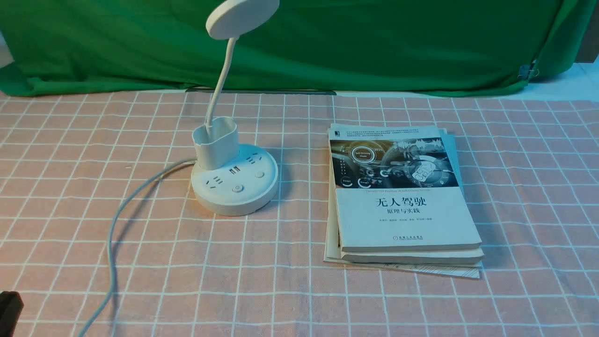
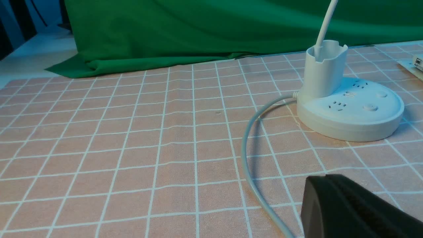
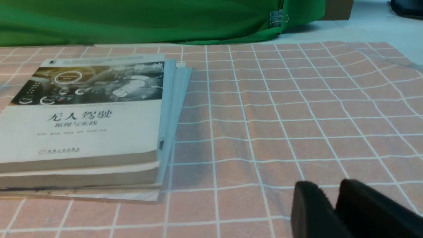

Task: Turn on the table lamp on the pink coffee tablecloth with your hand.
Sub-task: 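Press the power button on the lamp base to turn the lamp on with the left gripper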

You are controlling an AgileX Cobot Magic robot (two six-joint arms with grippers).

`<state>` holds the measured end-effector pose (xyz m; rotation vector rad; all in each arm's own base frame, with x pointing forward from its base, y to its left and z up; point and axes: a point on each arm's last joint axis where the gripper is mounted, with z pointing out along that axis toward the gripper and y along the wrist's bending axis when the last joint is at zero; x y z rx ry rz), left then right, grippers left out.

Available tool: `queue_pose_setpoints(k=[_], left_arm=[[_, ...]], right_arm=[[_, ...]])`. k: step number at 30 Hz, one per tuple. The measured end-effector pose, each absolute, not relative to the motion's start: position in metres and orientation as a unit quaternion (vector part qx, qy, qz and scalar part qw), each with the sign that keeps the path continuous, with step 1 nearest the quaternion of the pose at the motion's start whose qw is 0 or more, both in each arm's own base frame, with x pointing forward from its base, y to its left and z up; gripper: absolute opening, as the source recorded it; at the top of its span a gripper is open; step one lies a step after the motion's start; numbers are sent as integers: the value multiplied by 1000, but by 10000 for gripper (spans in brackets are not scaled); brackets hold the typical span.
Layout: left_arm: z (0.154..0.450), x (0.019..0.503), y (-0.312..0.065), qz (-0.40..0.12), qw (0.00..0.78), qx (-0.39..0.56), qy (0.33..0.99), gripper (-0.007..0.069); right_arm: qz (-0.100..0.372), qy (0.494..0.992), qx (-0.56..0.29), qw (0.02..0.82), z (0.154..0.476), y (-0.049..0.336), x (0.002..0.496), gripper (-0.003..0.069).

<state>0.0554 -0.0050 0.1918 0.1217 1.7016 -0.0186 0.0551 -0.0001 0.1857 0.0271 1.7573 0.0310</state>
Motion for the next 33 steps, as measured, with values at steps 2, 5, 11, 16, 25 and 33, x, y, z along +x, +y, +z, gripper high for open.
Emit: queue_pose_setpoints(k=[2,5,11,16,25,33], left_arm=[[192,55,-5,-8,658,54,751,1],[192,55,-5,-8,658,54,751,1],[192,55,-5,-8,658,54,751,1],[192,55,-5,-8,658,54,751,1],[192,55,-5,-8,658,54,751,1],[204,56,-5,-18,705,37,708,1]], right_arm=[[14,770,12,638,186,0,55,184],[14,770,12,638,186,0,55,184],[14,770,12,638,186,0,55,184],[14,770,12,638,186,0,55,184],[14,769,12,639,186,0,55,184],[14,769,12,639,186,0,55,184]])
